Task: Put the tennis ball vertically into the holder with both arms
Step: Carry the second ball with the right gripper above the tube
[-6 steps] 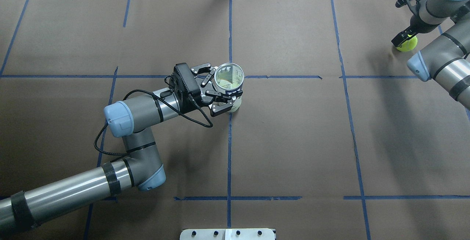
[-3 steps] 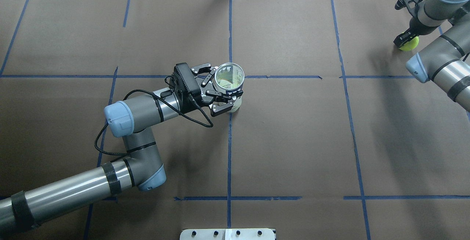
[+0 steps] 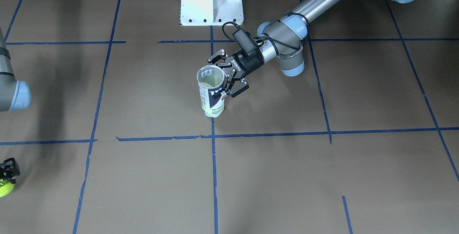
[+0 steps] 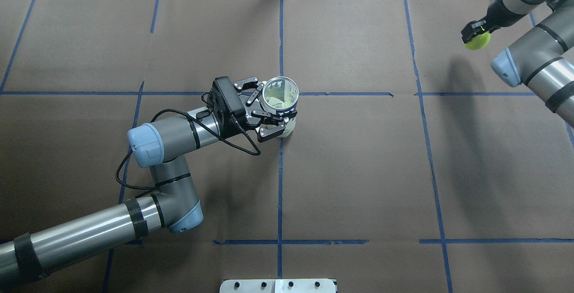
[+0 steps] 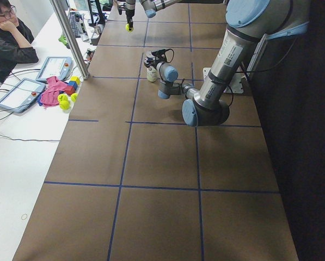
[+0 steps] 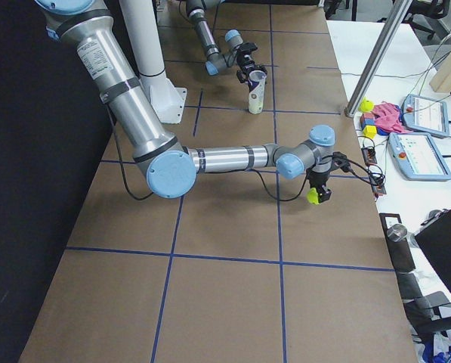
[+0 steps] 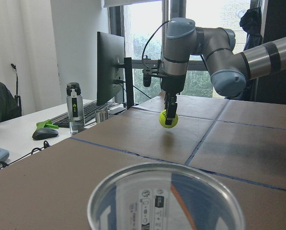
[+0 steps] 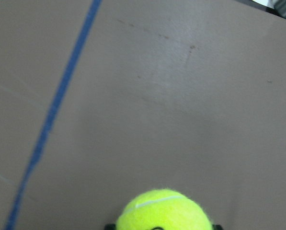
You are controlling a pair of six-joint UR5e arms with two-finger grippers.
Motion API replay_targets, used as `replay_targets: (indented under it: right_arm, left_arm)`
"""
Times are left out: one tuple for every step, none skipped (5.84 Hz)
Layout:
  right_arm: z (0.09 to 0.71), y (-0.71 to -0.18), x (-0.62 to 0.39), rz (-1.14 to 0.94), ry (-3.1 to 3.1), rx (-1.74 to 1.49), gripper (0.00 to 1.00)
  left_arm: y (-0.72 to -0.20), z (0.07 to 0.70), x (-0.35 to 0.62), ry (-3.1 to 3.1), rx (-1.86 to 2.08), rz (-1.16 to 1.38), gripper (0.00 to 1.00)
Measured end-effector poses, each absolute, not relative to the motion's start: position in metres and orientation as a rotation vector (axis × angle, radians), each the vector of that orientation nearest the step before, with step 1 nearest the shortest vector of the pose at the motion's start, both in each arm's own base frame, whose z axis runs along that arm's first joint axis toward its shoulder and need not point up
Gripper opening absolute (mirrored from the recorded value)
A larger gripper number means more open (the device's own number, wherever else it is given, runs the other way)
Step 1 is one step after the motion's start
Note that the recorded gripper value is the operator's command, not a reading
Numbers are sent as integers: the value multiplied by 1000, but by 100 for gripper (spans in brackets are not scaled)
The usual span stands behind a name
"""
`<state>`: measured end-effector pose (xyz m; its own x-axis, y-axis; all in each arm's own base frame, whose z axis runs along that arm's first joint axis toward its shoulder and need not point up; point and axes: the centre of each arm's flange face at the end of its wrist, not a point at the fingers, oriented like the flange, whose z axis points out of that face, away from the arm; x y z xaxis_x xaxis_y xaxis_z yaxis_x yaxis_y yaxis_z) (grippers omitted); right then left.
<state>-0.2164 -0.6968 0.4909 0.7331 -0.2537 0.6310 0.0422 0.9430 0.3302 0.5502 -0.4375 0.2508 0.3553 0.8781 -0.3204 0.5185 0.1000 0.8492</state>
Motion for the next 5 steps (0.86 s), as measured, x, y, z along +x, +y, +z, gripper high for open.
replay_targets:
  right_arm:
    - [430,-683,-218,-63,-816,284,2]
    - [366,-658,-226,19,-869,245,1]
    - [303,-619,-241,69,-896,192,1]
    - [243,-579,-259,119,-911,139,1]
    - [182,-543,-289,178,-906,95,1]
  left_arm:
    - [-437,251,550,1300,1559,426,77]
    - [-437,251,550,1300,1558,426,77]
    - [-437,251,551,1300,1558,427,77]
    - [-437,251,551,1301,1558,427,77]
    - [-437,251,551,1300,1558,427,77]
